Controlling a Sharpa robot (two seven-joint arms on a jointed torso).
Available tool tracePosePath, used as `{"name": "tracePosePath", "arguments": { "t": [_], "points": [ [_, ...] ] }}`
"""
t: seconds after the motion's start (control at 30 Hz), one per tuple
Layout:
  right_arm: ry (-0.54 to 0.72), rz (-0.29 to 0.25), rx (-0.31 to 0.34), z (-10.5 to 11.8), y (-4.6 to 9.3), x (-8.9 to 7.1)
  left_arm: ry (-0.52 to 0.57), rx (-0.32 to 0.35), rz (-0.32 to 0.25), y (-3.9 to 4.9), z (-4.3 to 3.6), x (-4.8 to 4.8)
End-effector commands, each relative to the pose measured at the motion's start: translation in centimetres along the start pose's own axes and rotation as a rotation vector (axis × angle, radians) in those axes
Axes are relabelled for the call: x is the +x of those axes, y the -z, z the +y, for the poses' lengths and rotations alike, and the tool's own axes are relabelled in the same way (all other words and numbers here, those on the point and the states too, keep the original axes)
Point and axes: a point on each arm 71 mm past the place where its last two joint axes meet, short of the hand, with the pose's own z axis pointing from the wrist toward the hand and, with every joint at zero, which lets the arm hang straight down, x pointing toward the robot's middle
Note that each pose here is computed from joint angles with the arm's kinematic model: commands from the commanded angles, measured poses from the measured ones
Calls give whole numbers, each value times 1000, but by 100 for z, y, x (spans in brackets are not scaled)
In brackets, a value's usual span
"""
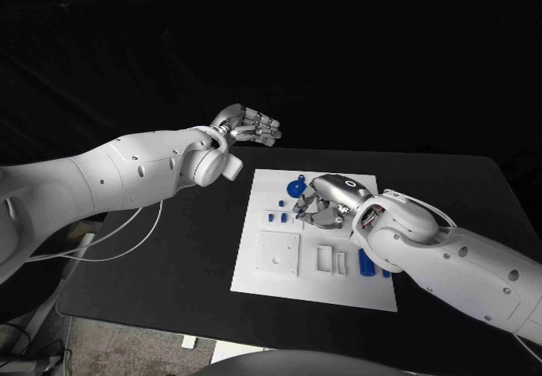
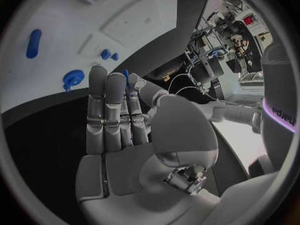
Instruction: Assemble the parts on the task board
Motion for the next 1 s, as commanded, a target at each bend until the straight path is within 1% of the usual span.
{"name": "tracePosePath", "arguments": {
  "t": [0.03,0.2,0.43,0.67,1.0],
  "points": [
    [95,30,-19,61,-13,97,14,20,-21,-19,-32,17],
    [131,61,-26,127,-29,247,16,25,-22,-29,-49,54],
    [156,81,-19,138,-49,349,19,30,-17,-31,-67,96],
    [162,106,-9,122,-58,505,24,33,-7,-35,-82,140],
    [160,121,4,82,-57,609,28,32,1,-36,-86,161]
  ]
}}
